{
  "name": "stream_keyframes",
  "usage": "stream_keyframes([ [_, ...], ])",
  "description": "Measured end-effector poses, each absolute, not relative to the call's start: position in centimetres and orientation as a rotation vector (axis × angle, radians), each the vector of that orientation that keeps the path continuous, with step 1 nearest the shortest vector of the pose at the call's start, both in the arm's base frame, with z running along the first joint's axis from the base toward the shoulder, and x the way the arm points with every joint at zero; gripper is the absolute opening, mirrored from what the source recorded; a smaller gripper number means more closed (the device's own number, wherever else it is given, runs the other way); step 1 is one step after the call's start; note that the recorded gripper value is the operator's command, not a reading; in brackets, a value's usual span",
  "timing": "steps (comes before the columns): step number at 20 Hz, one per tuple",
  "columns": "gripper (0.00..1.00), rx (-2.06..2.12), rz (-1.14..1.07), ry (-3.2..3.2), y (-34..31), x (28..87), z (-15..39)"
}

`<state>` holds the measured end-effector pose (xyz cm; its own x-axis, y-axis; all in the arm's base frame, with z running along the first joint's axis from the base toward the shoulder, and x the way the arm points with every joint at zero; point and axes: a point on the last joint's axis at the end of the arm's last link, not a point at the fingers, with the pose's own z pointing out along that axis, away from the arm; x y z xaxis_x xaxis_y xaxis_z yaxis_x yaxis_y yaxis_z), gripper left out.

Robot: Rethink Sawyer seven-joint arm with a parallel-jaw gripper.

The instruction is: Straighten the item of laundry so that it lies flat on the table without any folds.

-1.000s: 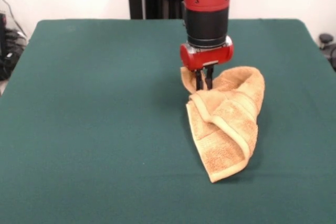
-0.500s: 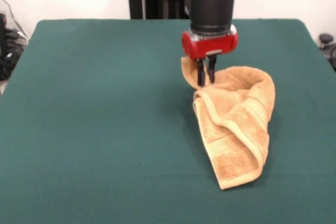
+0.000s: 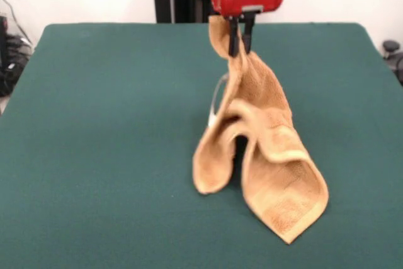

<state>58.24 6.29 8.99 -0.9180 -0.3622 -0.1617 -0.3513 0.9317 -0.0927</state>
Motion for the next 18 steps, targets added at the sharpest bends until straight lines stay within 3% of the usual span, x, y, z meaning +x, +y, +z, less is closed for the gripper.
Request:
stream_keyframes([
  [18, 0.0, -0.594, -0.137, 2.887, 5.8, 57.1, 10.1],
])
